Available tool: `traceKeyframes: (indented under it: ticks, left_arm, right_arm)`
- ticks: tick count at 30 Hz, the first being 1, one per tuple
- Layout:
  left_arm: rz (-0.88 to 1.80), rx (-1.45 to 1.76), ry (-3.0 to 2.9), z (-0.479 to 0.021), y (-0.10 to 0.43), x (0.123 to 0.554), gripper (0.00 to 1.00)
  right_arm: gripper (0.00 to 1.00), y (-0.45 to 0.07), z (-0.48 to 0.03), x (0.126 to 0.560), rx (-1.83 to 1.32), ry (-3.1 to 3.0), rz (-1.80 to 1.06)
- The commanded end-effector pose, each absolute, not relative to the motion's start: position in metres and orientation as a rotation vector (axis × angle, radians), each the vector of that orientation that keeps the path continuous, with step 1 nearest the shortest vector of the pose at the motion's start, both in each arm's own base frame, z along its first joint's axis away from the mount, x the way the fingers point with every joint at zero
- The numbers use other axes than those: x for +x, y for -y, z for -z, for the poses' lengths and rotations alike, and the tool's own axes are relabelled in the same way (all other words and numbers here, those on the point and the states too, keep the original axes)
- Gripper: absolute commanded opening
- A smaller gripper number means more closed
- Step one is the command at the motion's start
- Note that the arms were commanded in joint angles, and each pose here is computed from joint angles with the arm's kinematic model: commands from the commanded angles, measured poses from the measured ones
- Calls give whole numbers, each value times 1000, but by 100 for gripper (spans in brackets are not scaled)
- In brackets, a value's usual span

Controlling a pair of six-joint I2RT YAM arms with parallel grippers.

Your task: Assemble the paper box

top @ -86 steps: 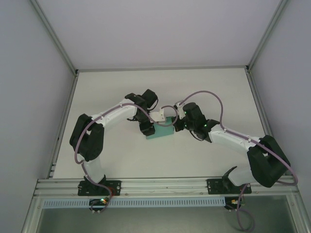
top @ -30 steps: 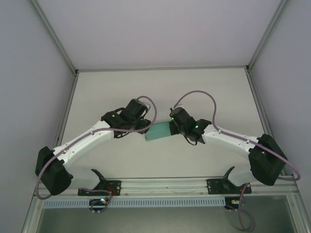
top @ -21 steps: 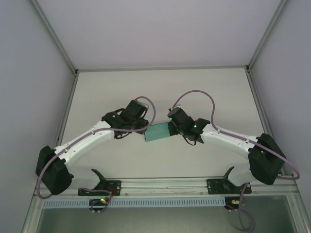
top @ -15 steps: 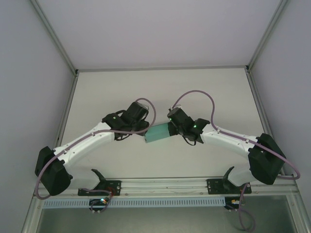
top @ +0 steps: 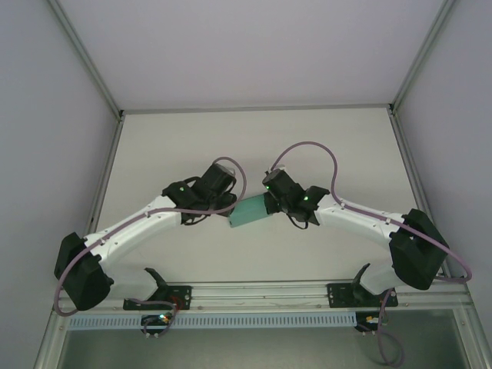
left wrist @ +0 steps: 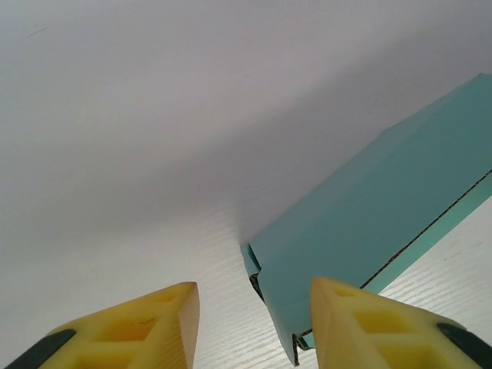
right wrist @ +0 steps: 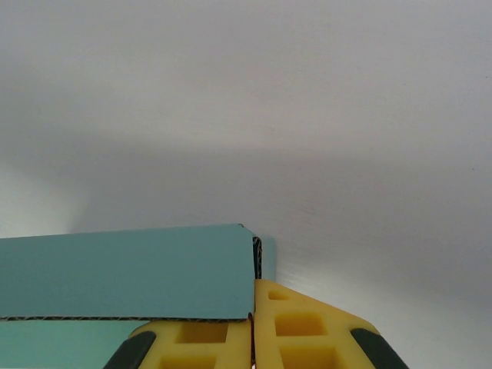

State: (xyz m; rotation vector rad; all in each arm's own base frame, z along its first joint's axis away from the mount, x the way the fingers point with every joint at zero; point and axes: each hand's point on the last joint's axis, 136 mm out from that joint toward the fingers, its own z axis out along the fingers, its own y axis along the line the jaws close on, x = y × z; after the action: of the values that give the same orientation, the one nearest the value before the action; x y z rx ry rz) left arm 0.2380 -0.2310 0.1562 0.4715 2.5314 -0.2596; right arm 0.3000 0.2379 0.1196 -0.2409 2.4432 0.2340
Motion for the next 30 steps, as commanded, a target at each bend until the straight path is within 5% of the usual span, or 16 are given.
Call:
traceKeyframes:
  ticks: [1, 12, 15, 25, 30]
  left_arm:
    - [239, 472, -2569, -153, 224, 220, 48]
    - [262, 377, -2486, -175, 211, 228, 49]
    - [297, 342, -2519, -166, 209, 230, 40]
    - [350, 348, -2552, -149, 225, 235, 38]
    - [305, 292, -2574, -140, 219, 245, 22]
  right_arm:
    - [0, -219, -78, 271, -286, -2624, -106]
    - [0, -221, -77, 270, -288, -2627, -120]
    - [0, -222, -78, 269, -290, -2624, -123]
    - [0, -224, -76, 268, -296, -2627, -122]
    - [0, -224, -77, 268, -300, -2623, -126]
